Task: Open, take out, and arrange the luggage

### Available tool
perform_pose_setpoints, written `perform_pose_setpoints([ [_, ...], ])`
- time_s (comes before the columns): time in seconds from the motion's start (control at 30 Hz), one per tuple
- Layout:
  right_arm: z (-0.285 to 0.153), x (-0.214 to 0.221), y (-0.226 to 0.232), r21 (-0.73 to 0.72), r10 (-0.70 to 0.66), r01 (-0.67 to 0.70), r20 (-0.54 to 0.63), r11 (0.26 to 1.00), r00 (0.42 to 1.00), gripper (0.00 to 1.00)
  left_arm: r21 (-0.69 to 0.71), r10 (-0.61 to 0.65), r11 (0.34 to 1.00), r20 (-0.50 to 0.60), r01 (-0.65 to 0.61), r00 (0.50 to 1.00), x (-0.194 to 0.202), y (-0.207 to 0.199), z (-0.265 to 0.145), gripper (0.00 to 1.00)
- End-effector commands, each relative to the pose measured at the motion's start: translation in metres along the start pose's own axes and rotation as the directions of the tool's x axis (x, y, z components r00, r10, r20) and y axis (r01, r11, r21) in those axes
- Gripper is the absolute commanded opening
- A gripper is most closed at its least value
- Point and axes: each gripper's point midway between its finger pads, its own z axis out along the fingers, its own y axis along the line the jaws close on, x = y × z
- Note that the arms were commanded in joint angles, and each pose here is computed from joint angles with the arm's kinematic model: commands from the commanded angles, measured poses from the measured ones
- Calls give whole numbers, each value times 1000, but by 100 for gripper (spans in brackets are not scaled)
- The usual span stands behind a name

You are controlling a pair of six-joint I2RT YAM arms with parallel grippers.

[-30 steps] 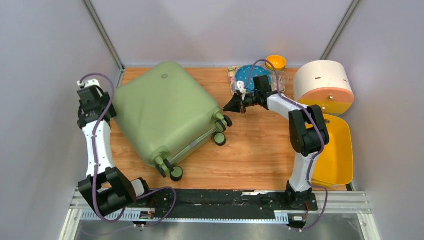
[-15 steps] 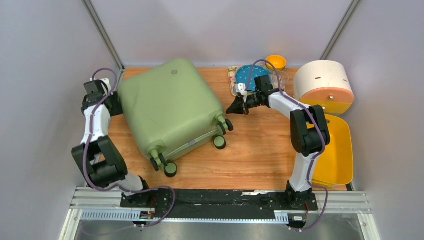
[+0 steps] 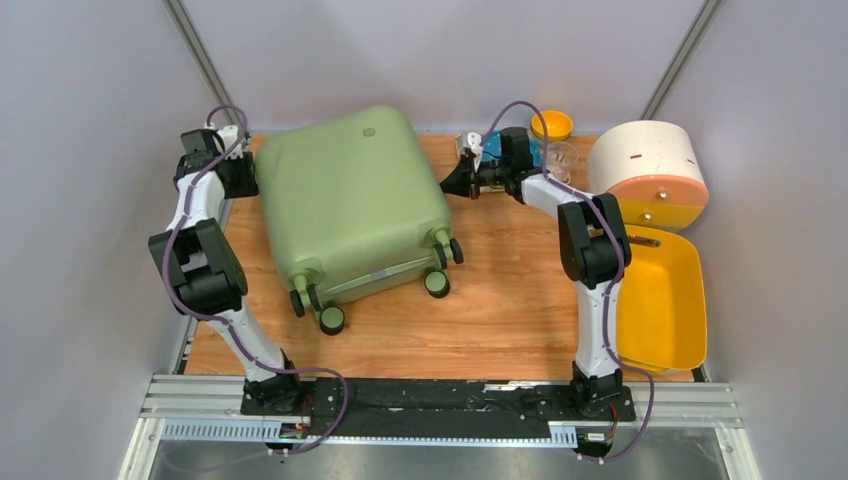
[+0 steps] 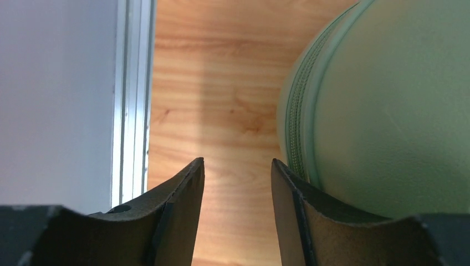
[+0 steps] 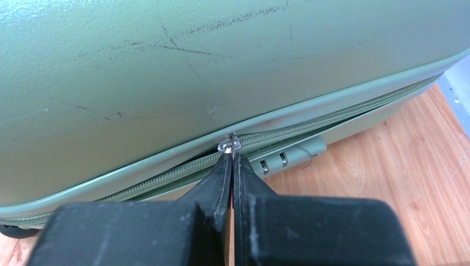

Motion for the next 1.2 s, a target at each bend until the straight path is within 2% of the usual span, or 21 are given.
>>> perform_pose_setpoints([
  [0.0,13,-55,-3,8,-152,152,113,988,982,0,342,183,917,90,-203,979,-25,-114,14,56],
  [0.07,8,-41,15,-8,-110,111,91,994,990,0,401,224,883,100,-245,969,-24,-145,24,56],
  [0.13,-1,-50,27,-6,-167,168,81,986,983,0,451,259,841,147,-298,955,-35,-181,26,55],
  [0.2,-8,-28,46,-18,-92,92,25,996,995,0,498,287,798,180,-339,941,-43,-209,33,55],
  [0.23,-13,-35,51,-10,-153,153,12,988,988,0,518,309,775,192,-364,931,-43,-227,35,55],
  [0.27,-18,-25,61,-18,-98,98,-24,995,995,0,537,334,751,194,-384,923,-37,-244,42,55],
  [0.37,-29,-20,80,-9,-60,60,-75,998,995,0,556,324,728,236,-401,916,-55,-265,40,59],
  [0.47,-28,-20,103,-28,-36,34,-85,999,996,0,527,327,741,257,-415,910,-75,-252,23,71],
  [0.53,-19,-20,117,-45,-30,26,-96,999,995,0,472,339,783,222,-405,914,-78,-228,11,78],
  [0.57,-17,-24,120,-48,-38,34,-92,998,995,0,442,357,786,247,-433,901,-88,-222,-8,80],
  [0.63,-8,-25,126,-48,-27,23,-95,999,995,0,465,348,783,223,-413,911,-84,-195,-37,82],
  [0.67,-6,-26,127,-44,-25,21,-95,999,995,0,458,349,775,265,-436,899,-92,-189,-68,83],
  [0.73,-2,-26,127,-32,-7,4,-103,999,995,0,452,314,806,221,-382,924,-77,-168,-90,83],
  [0.77,-1,-25,127,-27,0,-3,-106,1000,994,0,450,324,789,272,-417,906,-79,-167,-122,84],
  [0.8,2,-26,127,-25,4,-6,-106,1000,994,0,477,336,781,223,-403,915,-55,-165,-130,84],
  [0.87,6,-26,129,-26,4,-7,-109,1000,994,0,439,380,769,270,-465,885,-43,-163,-167,84],
  [0.9,9,-25,129,-25,1,-4,-112,1000,994,0,461,381,769,226,-443,896,-17,-163,-166,84],
  [0.93,16,-29,130,-33,-22,19,-101,999,995,0,447,389,763,258,-466,884,-11,-165,-186,85],
  [1.0,24,-32,132,-43,-26,22,-95,999,995,0,479,396,756,208,-446,894,22,-166,-188,85],
  [1.1,32,-38,133,-55,-32,28,-86,998,996,0,447,473,745,170,-495,865,51,-155,-190,85],
  [1.17,33,-37,134,-57,-29,24,-88,998,996,0,384,560,721,168,-577,811,52,-140,-187,85],
])
